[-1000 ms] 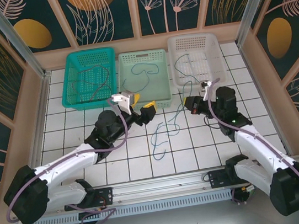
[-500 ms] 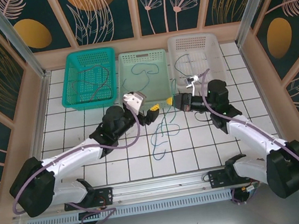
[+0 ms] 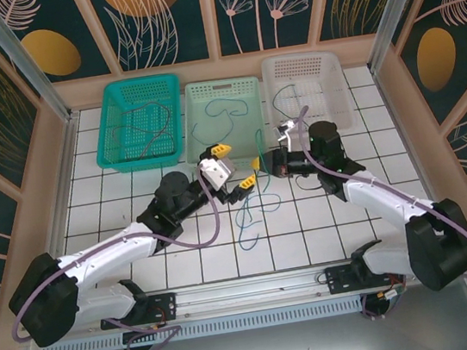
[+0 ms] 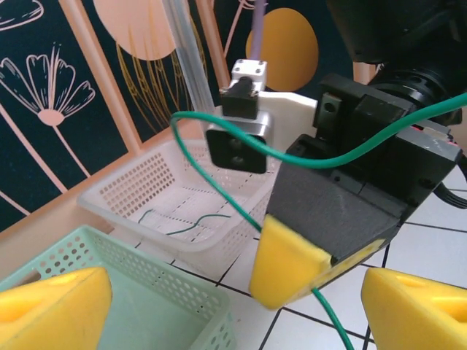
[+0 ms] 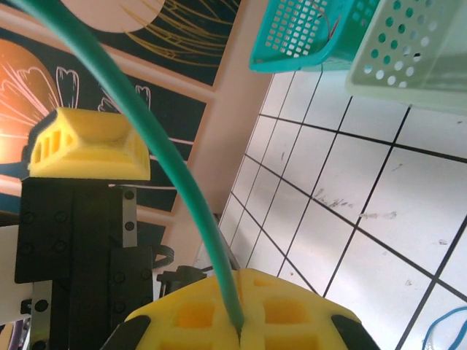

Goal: Untangle the cables
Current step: Straighten the cable.

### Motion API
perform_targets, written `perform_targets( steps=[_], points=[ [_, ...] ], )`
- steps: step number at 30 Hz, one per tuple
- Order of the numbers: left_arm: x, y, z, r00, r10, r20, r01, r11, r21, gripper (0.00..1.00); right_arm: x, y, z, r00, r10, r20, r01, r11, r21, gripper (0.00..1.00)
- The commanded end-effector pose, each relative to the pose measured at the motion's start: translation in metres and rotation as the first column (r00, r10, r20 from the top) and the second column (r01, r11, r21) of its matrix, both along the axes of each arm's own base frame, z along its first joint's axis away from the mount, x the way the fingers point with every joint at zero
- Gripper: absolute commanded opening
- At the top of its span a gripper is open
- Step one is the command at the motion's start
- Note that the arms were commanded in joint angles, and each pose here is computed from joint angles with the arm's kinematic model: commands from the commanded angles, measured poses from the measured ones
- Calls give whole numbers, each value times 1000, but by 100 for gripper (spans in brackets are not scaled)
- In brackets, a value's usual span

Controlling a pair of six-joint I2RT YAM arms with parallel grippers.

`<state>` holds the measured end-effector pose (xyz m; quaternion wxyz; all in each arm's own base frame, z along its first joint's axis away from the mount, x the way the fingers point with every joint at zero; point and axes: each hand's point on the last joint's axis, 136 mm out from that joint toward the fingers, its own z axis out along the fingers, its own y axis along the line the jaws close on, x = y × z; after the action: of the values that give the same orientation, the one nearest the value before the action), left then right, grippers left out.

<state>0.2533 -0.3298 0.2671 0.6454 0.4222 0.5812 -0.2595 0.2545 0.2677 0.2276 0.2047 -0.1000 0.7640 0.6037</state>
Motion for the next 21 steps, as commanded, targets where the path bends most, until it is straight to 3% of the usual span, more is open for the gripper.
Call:
perform_targets(
  steps=[1, 12, 21],
  points=[
    [-5, -6, 23, 994, -36, 99, 38, 999, -11, 88, -3, 8, 7, 998, 48, 32, -48, 999, -1, 0],
    [1, -11, 33, 975, -21, 221, 7, 998, 66, 88, -6, 17, -7, 996, 84, 15, -83, 996, -44, 0],
    [6, -22, 31, 970, -32, 243, 7, 995, 103, 86, -9, 22, -3, 994, 105, 32, -104, 993, -48, 0]
  ],
)
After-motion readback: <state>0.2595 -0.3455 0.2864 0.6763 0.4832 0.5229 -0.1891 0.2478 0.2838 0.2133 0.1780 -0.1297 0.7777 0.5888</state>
